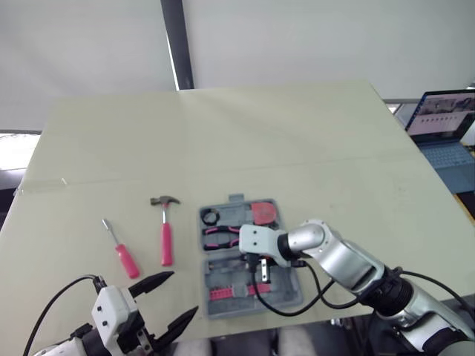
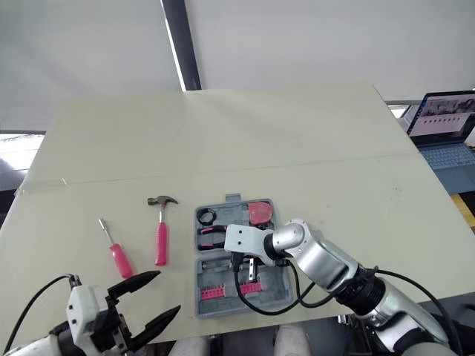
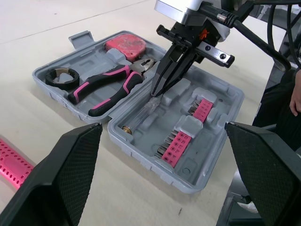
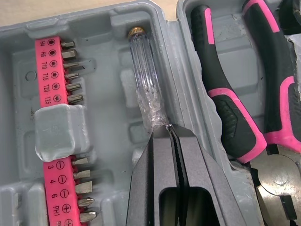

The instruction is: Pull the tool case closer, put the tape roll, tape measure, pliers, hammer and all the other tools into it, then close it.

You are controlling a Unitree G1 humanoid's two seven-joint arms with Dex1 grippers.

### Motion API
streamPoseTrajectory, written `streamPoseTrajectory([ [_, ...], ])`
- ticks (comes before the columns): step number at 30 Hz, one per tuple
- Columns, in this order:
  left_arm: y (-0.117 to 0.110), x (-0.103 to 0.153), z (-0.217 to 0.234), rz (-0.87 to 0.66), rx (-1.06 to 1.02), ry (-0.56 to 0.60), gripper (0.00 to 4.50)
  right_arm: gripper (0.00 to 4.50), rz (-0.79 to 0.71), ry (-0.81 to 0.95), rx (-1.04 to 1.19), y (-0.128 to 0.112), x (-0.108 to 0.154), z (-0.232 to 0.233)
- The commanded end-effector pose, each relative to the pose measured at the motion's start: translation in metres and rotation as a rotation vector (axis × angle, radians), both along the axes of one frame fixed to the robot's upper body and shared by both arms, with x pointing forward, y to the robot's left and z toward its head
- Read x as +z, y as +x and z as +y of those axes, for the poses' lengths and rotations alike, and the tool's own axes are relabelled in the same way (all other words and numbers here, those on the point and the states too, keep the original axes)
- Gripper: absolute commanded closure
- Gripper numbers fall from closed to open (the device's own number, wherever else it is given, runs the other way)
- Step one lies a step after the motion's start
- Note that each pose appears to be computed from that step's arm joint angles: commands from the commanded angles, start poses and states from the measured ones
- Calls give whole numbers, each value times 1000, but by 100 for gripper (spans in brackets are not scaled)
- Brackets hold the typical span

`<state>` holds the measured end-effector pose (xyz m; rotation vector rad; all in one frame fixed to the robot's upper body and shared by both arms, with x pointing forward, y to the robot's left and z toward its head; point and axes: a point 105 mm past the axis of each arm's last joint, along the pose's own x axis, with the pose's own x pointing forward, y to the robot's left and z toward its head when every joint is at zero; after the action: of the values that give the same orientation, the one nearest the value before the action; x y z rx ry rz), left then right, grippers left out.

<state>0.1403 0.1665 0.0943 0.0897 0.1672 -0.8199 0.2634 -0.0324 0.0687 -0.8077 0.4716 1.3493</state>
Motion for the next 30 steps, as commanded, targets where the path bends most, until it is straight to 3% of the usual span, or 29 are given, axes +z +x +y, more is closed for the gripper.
streamPoseTrajectory([
  [1, 0, 9, -6, -31, -20, -7, 0, 444, 62, -79, 13, -11, -21, -8],
  [22, 8, 8, -1, -36, -19, -1, 0, 444, 80, -170, 8, -15, -47, -12],
  [26, 10, 9, -2, -39, -23, -2, 0, 444, 83, -142, -1, -14, -44, -10],
  [30, 18, 15, -9, -55, -38, -4, 0, 444, 134, 71, -65, -9, -12, 3],
])
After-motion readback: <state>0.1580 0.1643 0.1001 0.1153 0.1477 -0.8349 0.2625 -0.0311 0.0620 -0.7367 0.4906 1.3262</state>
